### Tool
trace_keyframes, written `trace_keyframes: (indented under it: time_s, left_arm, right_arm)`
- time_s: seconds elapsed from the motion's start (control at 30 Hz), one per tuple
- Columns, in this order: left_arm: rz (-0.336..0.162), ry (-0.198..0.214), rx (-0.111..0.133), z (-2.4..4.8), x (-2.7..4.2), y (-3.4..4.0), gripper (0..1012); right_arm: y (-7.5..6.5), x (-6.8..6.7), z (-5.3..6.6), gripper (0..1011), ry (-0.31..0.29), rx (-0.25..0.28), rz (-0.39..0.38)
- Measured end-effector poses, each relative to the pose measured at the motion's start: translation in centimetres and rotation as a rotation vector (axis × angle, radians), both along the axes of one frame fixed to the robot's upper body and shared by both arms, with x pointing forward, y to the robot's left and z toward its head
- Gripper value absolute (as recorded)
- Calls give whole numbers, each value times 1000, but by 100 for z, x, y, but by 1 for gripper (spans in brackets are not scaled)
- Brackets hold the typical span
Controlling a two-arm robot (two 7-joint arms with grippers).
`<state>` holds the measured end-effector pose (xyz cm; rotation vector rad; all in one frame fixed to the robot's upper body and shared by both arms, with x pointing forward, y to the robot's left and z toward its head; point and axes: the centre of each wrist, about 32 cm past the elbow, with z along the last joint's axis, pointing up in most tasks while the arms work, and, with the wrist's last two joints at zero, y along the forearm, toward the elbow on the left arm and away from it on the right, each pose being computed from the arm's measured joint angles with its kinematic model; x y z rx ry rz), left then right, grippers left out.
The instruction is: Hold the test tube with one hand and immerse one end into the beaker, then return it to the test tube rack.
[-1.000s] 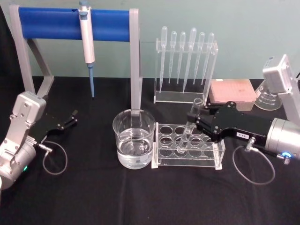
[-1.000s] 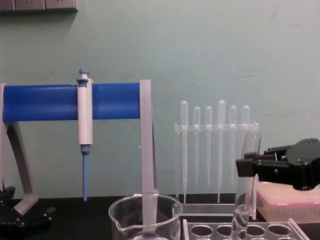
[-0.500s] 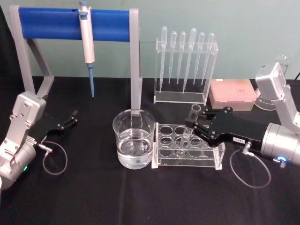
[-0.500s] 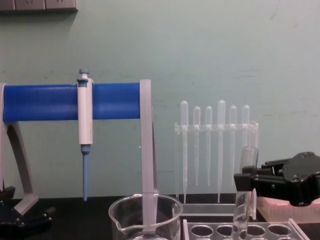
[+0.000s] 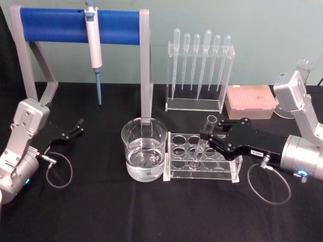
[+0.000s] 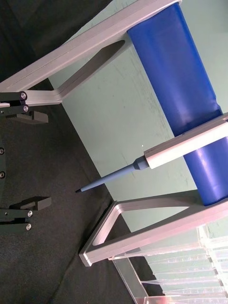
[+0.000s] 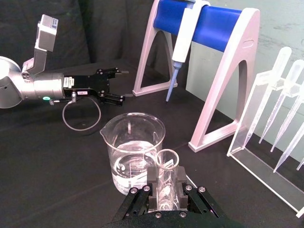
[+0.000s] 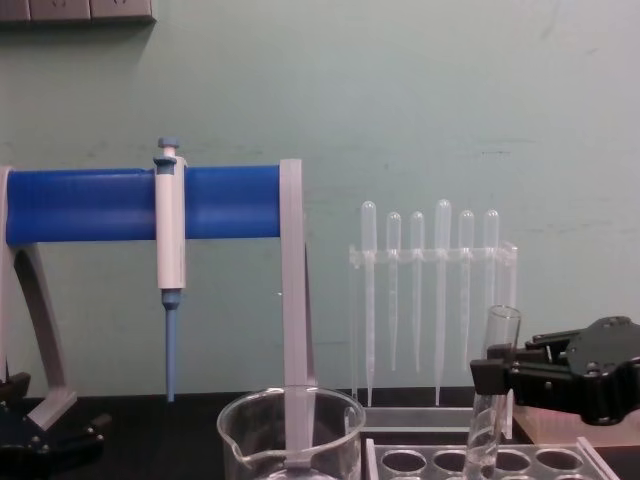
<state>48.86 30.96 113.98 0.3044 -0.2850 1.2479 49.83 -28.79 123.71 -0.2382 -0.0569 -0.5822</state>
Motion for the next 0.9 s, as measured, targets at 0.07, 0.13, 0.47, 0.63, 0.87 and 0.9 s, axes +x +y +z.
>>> trace_keyframes:
  time_s: [0.07, 0.13, 0.47, 0.63, 0.87, 0.9]
  left_arm:
    - [0, 0, 0, 0, 0, 0, 1000]
    - [0, 0, 0, 0, 0, 0, 1000]
    - [0, 0, 0, 0, 0, 0, 1000]
    - [0, 0, 0, 0, 0, 0, 1000]
    - [0, 0, 0, 0, 0, 0, 1000]
    - [0, 0, 0, 0, 0, 0, 1000]
  right_arm:
    - [-2, 0, 1, 239, 0, 0, 0]
    - [-2, 0, 2, 239, 0, 0, 0]
    - [-4, -1, 6, 373, 0, -1, -1]
    - [-4, -1, 8, 549, 0, -1, 0]
    - [-1, -40, 115, 744, -40, 15, 2]
    - [-3, -51, 142, 785, -50, 19, 0]
